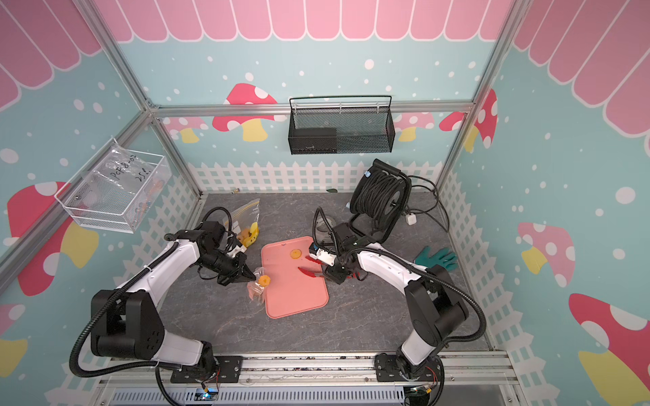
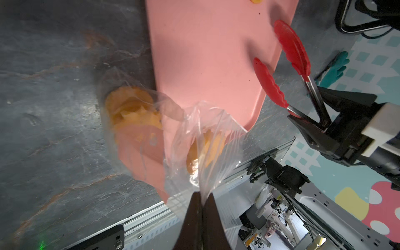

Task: Put the cookies into a resealable bag to prevent moisture
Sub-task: Pick up the cookie from the tray.

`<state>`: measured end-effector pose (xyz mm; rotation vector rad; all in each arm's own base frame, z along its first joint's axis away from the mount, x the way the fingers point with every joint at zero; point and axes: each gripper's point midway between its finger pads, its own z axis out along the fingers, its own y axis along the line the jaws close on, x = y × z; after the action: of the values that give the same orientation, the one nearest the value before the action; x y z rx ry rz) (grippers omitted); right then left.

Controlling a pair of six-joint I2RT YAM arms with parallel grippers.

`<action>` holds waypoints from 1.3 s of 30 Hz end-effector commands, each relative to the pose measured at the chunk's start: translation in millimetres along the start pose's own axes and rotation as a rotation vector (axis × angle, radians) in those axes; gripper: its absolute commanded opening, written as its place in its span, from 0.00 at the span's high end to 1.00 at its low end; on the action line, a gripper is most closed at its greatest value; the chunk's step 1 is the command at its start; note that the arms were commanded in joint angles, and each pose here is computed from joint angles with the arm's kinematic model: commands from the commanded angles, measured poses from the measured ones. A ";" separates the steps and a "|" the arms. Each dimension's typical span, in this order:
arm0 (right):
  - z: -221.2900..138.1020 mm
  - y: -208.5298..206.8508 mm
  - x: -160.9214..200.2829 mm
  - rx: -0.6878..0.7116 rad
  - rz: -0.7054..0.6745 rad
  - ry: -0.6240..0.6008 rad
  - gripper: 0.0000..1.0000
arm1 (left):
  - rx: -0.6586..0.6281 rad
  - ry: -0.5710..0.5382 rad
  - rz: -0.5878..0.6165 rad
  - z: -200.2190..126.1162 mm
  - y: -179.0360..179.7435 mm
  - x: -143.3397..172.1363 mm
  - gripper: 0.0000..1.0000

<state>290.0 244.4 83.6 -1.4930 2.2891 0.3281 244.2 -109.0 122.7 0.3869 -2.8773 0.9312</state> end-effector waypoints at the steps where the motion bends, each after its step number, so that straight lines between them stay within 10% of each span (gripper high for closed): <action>1: 3.5 -14.4 -26.8 0.050 -0.057 -0.048 0.39 | -0.143 -0.040 0.019 -1.3 26.7 -9.4 1.00; 10: 25.9 -28.1 -45.3 0.051 -0.050 -0.038 0.38 | -0.289 -0.060 -0.005 -9.9 53.2 -11.7 1.00; 21: 38.7 -22.0 -50.1 -0.001 -0.075 -0.012 0.50 | -0.170 -0.073 0.009 -7.5 31.6 -14.7 1.00; 39: -45.0 50.7 -70.0 -0.185 -0.105 -0.255 0.66 | 0.054 -0.109 0.061 -28.0 -24.6 -22.0 1.00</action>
<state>292.2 295.3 165.2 -1.4925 2.0180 0.5173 263.9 -100.0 136.5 0.4024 -2.9619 0.9206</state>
